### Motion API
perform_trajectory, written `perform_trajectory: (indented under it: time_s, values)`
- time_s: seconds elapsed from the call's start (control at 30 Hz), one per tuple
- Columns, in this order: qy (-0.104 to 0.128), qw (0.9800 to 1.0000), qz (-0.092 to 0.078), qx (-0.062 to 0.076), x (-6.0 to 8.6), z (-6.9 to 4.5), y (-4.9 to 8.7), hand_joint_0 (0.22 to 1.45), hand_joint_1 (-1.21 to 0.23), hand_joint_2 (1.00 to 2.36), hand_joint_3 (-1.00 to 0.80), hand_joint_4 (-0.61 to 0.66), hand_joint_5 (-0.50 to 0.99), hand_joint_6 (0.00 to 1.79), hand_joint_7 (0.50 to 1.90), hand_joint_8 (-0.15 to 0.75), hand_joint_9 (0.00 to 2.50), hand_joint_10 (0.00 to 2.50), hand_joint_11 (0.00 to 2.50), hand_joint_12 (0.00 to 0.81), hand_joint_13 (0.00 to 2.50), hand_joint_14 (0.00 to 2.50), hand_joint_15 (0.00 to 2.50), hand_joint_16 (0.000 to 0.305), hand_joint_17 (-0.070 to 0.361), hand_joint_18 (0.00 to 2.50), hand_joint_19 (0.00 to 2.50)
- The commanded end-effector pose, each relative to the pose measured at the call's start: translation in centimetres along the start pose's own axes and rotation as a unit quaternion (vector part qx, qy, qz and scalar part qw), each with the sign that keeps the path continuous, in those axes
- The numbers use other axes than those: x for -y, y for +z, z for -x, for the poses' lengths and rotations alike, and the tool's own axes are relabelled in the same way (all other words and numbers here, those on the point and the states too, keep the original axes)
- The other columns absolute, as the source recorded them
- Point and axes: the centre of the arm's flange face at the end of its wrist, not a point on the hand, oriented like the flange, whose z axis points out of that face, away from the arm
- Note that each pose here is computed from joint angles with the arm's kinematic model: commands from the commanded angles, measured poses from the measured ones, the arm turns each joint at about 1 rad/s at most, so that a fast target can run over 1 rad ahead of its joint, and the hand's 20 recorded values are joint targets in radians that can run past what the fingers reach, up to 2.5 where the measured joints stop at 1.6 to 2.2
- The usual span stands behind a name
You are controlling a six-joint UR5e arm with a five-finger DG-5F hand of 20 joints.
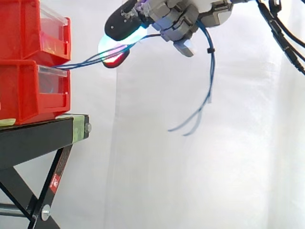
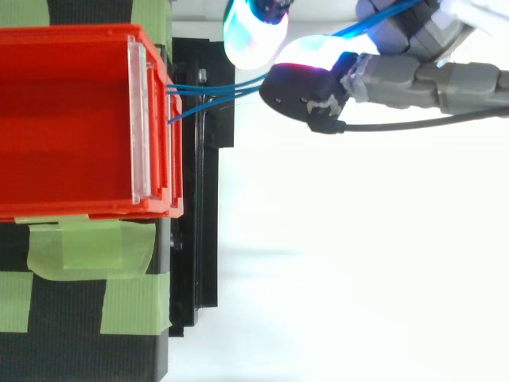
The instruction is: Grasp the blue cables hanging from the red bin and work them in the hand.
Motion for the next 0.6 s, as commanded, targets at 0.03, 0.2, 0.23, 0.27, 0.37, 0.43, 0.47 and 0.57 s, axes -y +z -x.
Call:
perform_trajectory:
  time_s: [0.03, 0.2, 0.23, 0.27, 0.37, 0.43, 0.47, 0.57]
  values:
    - [0.001, 1.0000, -0.001, 0.000, 0.12, 0.07, 0.01, 1.01, -0.75, 1.02, -0.43, 0.30, 0.14, 0.01, 0.92, 0.519, 1.74, 2.50, 2.50, 0.771, 2.09, 2.50, 2.01, 0.244, 0.183, 2.50, 0.76]
    - [-0.001, 1.0000, -0.002, 0.000, 0.17, 0.17, 0.02, 0.95, -0.72, 1.02, -0.56, 0.31, 0.16, 0.02, 1.02, 0.519, 1.74, 2.50, 2.50, 0.771, 2.09, 2.50, 2.01, 0.244, 0.183, 2.50, 0.76]
    - [-0.001, 1.0000, -0.002, 0.000, 0.17, 0.17, 0.02, 0.95, -0.72, 1.02, -0.56, 0.30, 0.17, 0.02, 1.04, 0.519, 1.74, 2.50, 2.50, 0.771, 2.09, 2.50, 2.01, 0.244, 0.183, 2.50, 0.76]
    - [-0.001, 1.0000, -0.002, 0.000, 0.17, 0.17, 0.02, 0.95, -0.72, 1.02, -0.56, 0.31, 0.18, 0.02, 1.08, 0.519, 1.74, 2.50, 2.50, 0.771, 2.09, 2.50, 2.01, 0.244, 0.183, 2.50, 0.76]
    - [-0.004, 1.0000, -0.001, -0.004, 0.17, 0.10, -0.03, 0.95, -0.72, 1.02, -0.57, 0.30, 0.23, 0.02, 1.15, 0.519, 1.74, 2.50, 2.50, 0.771, 2.09, 2.50, 2.01, 0.244, 0.183, 2.50, 0.76]
    - [-0.011, 0.9999, 0.002, -0.010, 0.16, -0.08, -0.04, 0.96, -0.72, 1.02, -0.56, 0.29, 0.25, 0.01, 1.19, 0.519, 1.74, 2.50, 2.50, 0.771, 2.09, 2.50, 2.01, 0.244, 0.183, 2.50, 0.76]
    - [-0.014, 0.9998, 0.004, -0.011, 0.08, -0.03, -0.07, 0.96, -0.72, 1.02, -0.56, 0.29, 0.26, 0.01, 1.20, 0.519, 1.74, 2.50, 2.50, 0.771, 2.09, 2.50, 2.01, 0.244, 0.183, 2.50, 0.76]
    - [-0.019, 0.9997, 0.007, -0.013, 0.04, -0.07, -0.07, 0.96, -0.72, 1.02, -0.56, 0.28, 0.29, 0.01, 1.24, 0.519, 1.74, 2.50, 2.50, 0.771, 2.09, 2.50, 2.01, 0.244, 0.183, 2.50, 0.76]
